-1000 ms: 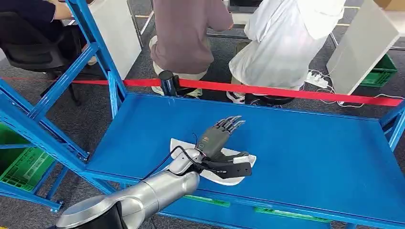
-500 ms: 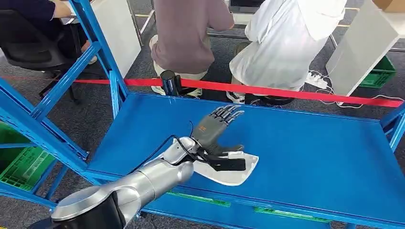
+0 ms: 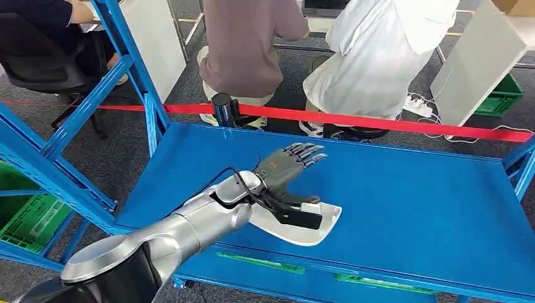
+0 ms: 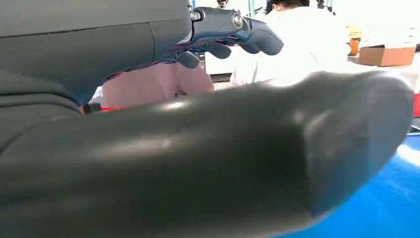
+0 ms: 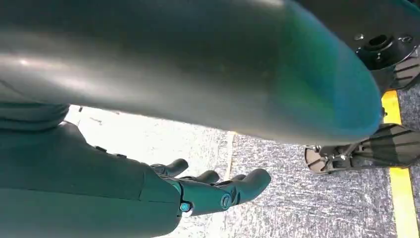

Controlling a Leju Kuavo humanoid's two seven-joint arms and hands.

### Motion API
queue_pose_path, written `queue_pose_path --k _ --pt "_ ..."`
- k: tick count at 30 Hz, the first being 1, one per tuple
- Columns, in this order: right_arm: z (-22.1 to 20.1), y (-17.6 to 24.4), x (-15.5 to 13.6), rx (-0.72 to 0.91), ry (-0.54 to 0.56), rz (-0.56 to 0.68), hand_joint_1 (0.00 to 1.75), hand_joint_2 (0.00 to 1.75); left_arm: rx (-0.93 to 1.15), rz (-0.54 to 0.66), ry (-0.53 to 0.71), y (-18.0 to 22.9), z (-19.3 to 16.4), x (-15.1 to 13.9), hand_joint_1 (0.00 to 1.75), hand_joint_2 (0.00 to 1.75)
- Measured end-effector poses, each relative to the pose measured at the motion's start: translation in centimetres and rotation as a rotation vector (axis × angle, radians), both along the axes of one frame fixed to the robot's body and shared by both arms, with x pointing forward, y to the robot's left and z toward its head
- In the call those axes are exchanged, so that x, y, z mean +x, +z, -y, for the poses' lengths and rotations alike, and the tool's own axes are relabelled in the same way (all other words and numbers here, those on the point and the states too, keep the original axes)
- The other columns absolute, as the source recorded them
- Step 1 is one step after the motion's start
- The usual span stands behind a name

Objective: Take the parts from the cabinet and place them on the table.

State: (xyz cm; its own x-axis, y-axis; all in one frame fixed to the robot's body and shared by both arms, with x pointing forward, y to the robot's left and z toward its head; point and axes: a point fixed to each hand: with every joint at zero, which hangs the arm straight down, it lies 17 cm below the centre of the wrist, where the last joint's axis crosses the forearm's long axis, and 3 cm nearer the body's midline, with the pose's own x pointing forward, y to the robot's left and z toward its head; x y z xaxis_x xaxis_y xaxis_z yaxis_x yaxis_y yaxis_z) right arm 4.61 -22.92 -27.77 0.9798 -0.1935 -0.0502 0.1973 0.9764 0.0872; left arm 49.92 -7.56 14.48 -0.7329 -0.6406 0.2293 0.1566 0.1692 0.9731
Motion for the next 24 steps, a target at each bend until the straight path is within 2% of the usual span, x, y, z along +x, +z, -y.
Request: queue_pose_path --k 15,24 --pt "-0.3 0.0 -0.1 0.006 -0.034 -0.002 0.0 0.0 0.083 0.055 -0.062 -0.2 -1.5 0.5 0.0 0.0" --pt "-0.4 0.0 0.0 0.009 -0.04 0.01 0.0 0.0 0.114 0.074 -0.056 0.1 -4.2 2.1 0.0 0.0"
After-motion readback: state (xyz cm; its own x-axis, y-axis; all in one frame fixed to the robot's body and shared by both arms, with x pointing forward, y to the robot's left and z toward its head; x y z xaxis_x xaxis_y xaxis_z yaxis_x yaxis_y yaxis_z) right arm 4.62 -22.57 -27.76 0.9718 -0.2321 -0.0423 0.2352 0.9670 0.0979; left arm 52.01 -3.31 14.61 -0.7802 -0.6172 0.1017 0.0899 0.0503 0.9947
